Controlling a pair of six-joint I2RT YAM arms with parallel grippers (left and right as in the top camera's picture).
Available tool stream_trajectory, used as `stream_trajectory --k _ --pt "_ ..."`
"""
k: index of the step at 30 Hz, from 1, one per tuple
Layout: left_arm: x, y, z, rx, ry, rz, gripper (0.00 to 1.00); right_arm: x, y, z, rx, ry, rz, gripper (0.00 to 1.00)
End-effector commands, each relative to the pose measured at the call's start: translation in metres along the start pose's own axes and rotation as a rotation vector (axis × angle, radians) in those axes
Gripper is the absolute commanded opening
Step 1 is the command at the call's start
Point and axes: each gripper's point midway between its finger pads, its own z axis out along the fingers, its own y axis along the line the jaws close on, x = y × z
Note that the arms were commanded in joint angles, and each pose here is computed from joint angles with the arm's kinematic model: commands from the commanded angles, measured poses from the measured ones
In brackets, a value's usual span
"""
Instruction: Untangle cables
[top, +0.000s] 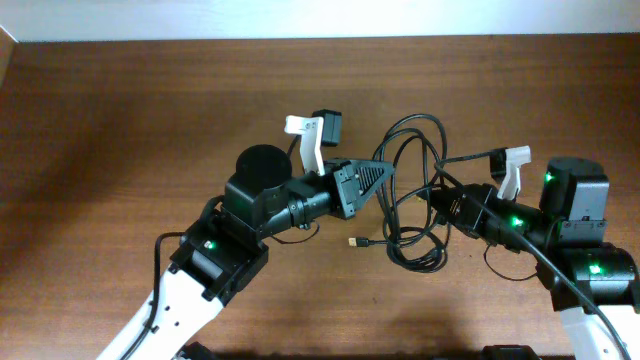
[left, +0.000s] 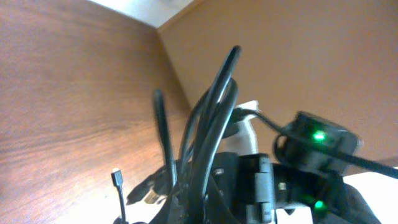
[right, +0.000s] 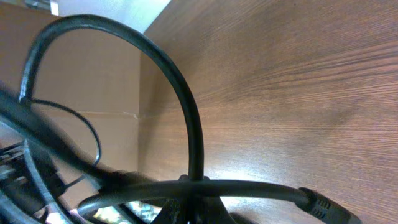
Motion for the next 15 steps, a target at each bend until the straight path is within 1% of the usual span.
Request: stream_trajectory --k 1,6,11,15 --pt "-0.011 0.007 -0.004 -0.062 -0.053 -0.012 0.00 0.001 0.013 -0.003 -0.042 0.011 -0.032 0.04" --pt "-0.006 0.032 -0.007 -0.178 -0.057 -0.041 0.00 0.002 0.015 -0.003 -0.051 0.016 -0.034 0.04" --pt "-0.001 0.045 -0.010 -0.237 -0.040 -0.005 0.00 0.002 0.015 -0.003 -0.051 0.016 -0.034 0.04" --pt "0.007 0.052 -0.012 -0.269 0.005 0.065 0.00 -0.002 0.019 -0.003 -0.063 0.001 -0.055 0.04"
